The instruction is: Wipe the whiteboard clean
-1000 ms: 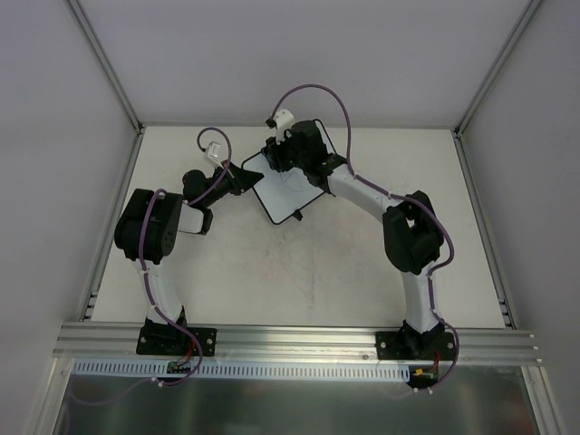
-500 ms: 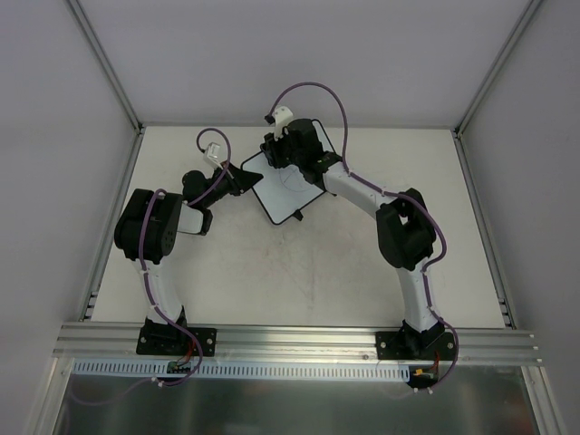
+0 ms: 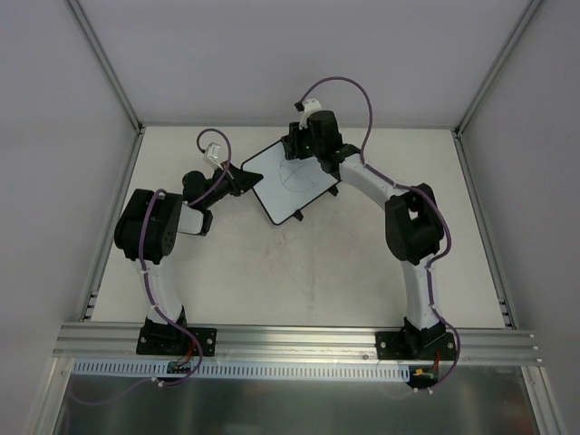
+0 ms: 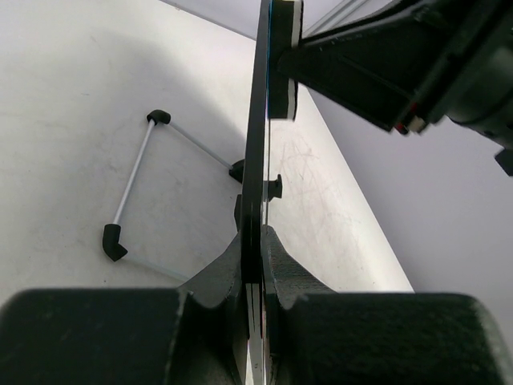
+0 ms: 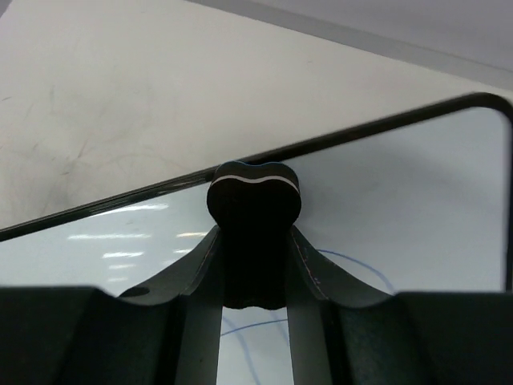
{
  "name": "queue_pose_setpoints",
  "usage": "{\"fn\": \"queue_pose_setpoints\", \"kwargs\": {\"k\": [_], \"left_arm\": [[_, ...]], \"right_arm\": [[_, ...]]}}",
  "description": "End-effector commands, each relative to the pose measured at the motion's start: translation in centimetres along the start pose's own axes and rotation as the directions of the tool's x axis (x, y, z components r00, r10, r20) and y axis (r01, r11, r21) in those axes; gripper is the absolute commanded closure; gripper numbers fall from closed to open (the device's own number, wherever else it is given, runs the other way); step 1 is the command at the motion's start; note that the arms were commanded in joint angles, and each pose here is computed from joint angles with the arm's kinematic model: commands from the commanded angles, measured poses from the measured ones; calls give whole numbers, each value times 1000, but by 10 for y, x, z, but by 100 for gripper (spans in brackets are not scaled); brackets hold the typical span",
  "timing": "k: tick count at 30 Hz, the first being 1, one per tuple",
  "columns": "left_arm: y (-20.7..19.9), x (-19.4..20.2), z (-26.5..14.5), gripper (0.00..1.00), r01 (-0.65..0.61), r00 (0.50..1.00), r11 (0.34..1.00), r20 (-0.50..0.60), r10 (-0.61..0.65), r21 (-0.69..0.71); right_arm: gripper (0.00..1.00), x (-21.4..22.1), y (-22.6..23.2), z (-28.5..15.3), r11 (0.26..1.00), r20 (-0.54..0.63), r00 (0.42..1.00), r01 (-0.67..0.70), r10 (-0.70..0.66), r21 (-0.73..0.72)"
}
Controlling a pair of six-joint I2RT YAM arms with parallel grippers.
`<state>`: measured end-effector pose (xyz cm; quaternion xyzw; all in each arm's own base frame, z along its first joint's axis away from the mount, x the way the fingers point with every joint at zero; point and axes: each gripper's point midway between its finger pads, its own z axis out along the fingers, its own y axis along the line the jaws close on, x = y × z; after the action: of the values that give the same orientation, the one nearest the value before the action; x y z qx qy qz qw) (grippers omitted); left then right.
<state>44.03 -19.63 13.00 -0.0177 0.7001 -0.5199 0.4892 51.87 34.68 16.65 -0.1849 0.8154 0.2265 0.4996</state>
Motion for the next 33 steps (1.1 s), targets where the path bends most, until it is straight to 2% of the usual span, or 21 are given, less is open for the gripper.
{"fn": "queue_pose_setpoints", "kwargs": {"k": [1, 3, 10, 15, 23, 26, 33], "left_arm": [[-51, -38, -5, 100, -312, 940, 934, 201, 276, 177], [-50, -38, -5, 100, -311, 940, 934, 201, 275, 175], [-51, -38, -6, 100, -315, 939, 933, 202, 279, 174], [-51, -38, -6, 100, -315, 939, 933, 202, 279, 174], [-51, -37, -5, 100, -314, 939, 933, 201, 278, 176], [-50, -36, -5, 100, -310, 941, 934, 198, 275, 176], [-51, -35, -5, 100, -310, 941, 934, 195, 276, 179]], "right_arm": [[100, 9, -57, 0, 982, -9, 990, -140, 142, 130], [100, 16, -79, -2, 965, -13, 981, -189, 194, 184], [100, 53, -138, -10, 899, -57, 962, -227, 266, 375], [100, 72, -153, -11, 872, -67, 940, -283, 335, 400], [100, 66, -141, -9, 894, -63, 943, -288, 328, 343], [100, 52, -124, -7, 922, -40, 964, -239, 263, 304], [100, 38, -46, 1, 984, -28, 995, -85, 91, 154]]}}
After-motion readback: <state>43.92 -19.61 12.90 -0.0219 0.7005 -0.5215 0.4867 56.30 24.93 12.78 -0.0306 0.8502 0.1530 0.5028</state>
